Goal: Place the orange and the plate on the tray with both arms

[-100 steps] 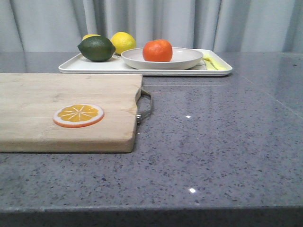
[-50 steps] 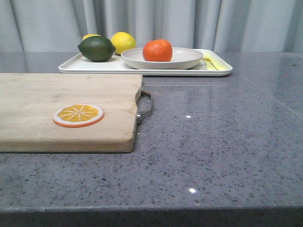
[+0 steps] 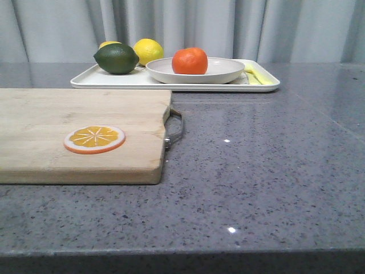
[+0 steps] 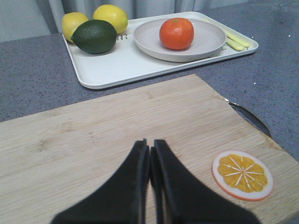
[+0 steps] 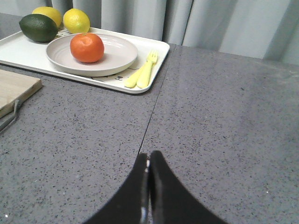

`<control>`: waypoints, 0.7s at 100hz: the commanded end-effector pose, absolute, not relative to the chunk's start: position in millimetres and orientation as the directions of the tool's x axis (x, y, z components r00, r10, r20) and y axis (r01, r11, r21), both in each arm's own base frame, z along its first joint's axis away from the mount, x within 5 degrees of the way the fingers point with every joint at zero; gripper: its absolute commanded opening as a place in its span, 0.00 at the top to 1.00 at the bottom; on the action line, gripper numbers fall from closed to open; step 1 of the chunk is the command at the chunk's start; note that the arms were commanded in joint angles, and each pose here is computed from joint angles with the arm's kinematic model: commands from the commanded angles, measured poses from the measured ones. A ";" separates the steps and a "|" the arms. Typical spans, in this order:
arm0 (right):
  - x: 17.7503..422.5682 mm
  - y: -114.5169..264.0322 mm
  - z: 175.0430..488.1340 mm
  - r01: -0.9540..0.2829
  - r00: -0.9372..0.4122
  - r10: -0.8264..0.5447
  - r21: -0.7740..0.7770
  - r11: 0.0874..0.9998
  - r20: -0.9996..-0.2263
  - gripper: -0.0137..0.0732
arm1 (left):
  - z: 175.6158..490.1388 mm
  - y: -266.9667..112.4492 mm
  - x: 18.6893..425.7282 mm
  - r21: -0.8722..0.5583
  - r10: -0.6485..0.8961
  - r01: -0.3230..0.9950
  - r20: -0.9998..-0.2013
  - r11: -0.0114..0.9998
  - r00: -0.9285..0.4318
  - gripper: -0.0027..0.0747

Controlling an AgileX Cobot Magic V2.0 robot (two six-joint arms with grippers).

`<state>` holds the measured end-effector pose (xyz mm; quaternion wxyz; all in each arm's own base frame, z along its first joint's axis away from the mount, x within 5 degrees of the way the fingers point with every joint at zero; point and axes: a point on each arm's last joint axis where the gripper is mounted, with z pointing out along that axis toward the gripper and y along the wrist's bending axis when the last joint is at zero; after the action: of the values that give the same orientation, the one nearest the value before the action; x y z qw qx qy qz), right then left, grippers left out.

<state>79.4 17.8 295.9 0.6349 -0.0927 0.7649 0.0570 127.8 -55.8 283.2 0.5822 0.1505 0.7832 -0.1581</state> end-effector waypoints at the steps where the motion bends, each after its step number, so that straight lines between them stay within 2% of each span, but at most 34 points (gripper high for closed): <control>1: 79.3 15.7 311.7 -0.187 -0.075 -0.053 -0.038 0.982 -0.996 0.96 | 295.9 -52.6 130.9 -0.083 0.004 0.380 -0.975 0.921 -0.222 0.99; 27: 79.3 15.7 311.7 -0.187 -0.075 -0.053 -0.038 0.982 -0.996 0.96 | 298.3 -49.5 132.7 -0.062 0.004 0.351 -0.983 0.935 -0.183 0.99; 40: 79.3 15.7 311.7 -0.187 -0.075 -0.053 -0.038 0.982 -0.996 0.96 | 296.9 -49.0 129.1 0.053 0.119 0.378 -0.981 0.924 -0.154 0.99; 52: 79.3 15.7 311.7 -0.187 -0.075 -0.053 -0.038 0.982 -0.996 0.96 | 297.2 -42.9 119.1 0.000 0.052 0.344 -0.989 0.939 -0.142 0.99; 70: 79.3 15.7 311.7 -0.187 -0.075 -0.053 -0.038 0.982 -0.996 0.96 | 289.1 -32.1 94.3 0.031 0.052 0.324 -0.997 0.946 -0.057 0.99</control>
<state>79.4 17.8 295.9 0.6349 -0.0927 0.7649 0.0570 102.9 -36.7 278.2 0.6271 0.1489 0.7587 -0.0950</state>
